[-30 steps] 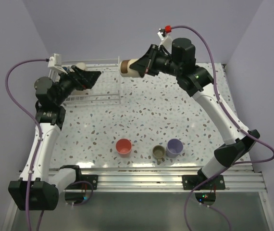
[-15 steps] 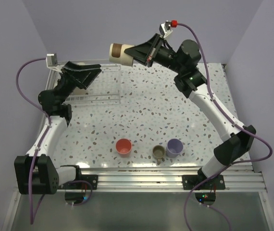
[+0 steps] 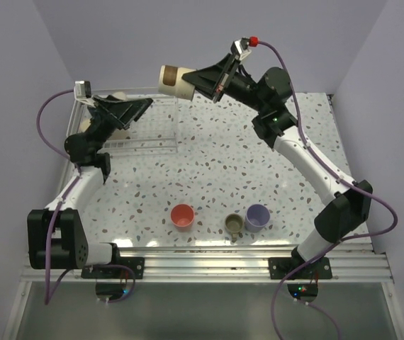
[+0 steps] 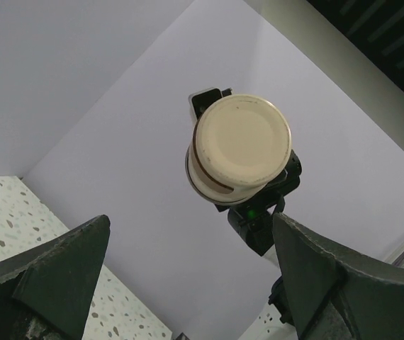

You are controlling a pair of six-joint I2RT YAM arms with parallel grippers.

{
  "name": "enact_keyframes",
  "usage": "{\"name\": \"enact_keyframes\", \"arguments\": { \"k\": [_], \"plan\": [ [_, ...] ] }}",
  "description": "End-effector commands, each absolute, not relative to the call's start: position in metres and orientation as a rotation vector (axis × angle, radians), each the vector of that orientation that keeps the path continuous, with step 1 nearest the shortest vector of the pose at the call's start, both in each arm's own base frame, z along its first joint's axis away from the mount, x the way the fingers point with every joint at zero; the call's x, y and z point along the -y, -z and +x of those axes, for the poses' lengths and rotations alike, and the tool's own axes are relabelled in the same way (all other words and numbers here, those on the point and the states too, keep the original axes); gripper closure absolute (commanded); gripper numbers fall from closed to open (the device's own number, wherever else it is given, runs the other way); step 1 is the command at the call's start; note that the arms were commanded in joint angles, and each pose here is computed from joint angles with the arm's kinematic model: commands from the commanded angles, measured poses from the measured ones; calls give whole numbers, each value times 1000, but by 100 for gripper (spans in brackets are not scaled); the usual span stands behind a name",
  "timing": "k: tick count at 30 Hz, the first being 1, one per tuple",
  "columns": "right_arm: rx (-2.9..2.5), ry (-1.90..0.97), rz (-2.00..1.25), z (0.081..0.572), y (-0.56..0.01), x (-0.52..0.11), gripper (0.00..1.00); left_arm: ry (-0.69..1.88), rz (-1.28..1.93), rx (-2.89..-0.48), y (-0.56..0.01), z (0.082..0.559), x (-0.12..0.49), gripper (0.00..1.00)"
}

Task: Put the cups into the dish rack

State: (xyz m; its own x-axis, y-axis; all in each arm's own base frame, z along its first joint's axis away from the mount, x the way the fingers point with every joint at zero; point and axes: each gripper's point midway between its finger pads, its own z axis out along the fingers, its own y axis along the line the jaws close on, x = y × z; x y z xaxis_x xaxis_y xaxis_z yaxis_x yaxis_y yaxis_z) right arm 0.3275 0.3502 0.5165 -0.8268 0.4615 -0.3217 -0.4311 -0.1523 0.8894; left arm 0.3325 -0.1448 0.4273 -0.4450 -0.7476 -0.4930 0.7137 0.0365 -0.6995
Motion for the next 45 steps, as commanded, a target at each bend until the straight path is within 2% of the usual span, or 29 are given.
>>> {"name": "enact_keyframes", "arguments": {
  "k": [1, 15, 31, 35, 38, 39, 42, 45],
  "plan": [
    [-1495, -2058, -3, 320, -522, -352, 100, 1630, 164, -963, -464, 297, 145, 0],
    [-1594, -2042, -14, 333, -486, -383, 100, 1653, 182, -969, -462, 299, 157, 1],
    [-1705, -1996, -42, 340, -450, -401, 100, 1611, 151, -1039, -452, 323, 163, 5],
    [-1713, -1995, -50, 342, -448, -403, 100, 1590, 152, -1063, -449, 329, 168, 10],
    [-1726, -1984, -59, 344, -444, -404, 100, 1585, 148, -1073, -447, 334, 170, 21],
    [-1732, -1980, -63, 344, -441, -406, 100, 1584, 145, -1076, -448, 336, 170, 28],
    [-1750, -1970, -72, 345, -435, -407, 100, 1585, 134, -1079, -448, 341, 170, 30],
    [-1773, -1944, -86, 345, -428, -407, 100, 1585, 123, -1081, -448, 347, 170, 26]
  ]
}}
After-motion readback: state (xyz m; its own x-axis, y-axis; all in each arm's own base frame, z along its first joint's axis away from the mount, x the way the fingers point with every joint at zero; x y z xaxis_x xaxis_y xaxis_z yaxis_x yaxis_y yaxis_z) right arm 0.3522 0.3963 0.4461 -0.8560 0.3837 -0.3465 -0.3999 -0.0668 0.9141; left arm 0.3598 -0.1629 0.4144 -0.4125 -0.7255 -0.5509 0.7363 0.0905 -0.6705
